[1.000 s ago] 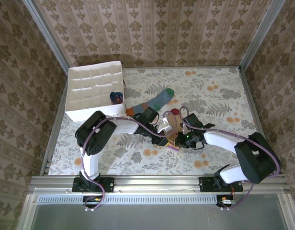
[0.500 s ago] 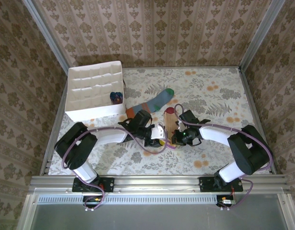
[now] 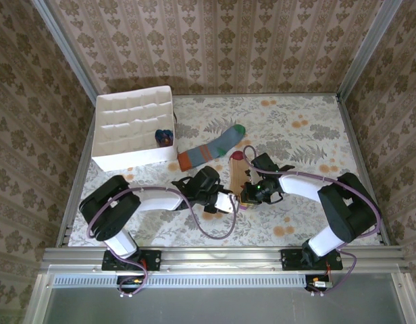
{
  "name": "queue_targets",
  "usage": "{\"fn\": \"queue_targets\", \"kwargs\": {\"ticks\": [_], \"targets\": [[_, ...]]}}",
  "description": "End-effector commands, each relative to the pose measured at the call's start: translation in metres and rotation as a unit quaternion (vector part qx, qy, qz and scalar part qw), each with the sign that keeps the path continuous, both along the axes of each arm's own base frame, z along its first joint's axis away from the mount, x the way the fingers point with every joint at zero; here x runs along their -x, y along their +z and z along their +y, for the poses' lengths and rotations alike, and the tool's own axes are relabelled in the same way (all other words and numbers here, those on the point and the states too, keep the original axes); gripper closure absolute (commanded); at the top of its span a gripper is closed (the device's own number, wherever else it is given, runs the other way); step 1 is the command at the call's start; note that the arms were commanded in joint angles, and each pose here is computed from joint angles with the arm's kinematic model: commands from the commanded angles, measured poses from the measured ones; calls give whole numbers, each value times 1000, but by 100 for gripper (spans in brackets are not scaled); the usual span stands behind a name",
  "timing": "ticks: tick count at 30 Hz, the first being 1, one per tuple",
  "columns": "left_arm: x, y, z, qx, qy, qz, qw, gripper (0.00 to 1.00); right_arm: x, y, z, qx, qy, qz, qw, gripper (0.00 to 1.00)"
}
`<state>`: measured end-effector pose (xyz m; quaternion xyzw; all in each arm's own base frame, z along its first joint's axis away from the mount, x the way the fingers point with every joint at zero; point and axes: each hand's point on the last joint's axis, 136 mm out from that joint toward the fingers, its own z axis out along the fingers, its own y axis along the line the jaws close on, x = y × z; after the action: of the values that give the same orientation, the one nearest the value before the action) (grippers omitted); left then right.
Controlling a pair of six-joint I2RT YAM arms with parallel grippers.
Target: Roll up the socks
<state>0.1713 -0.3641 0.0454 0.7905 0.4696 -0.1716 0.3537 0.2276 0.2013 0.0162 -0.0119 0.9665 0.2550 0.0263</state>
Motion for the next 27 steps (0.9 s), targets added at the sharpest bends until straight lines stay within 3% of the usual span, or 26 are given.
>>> {"fn": "queue_targets", "kwargs": {"ticks": [1, 7, 10, 15, 19, 27], "targets": [[-5, -11, -4, -26, -18, -27, 999, 70, 47, -42, -40, 102, 11, 92, 990, 97], [-9, -39, 1, -85, -4, -22, 996, 71, 52, -37, -30, 71, 38, 102, 992, 97], [0, -45, 7, -127, -4, 19, 992, 89, 48, -29, -26, 56, 36, 88, 994, 94], [18, -40, 11, -141, 8, 117, 983, 100, 27, -3, -28, 22, -10, 24, 999, 73], [22, -31, 9, -141, 51, 225, 963, 100, 11, 25, -34, 2, -46, -50, 998, 70], [19, -17, 3, -142, 101, 394, 902, 100, -1, 52, -22, -64, -56, -149, 985, 74]]}}
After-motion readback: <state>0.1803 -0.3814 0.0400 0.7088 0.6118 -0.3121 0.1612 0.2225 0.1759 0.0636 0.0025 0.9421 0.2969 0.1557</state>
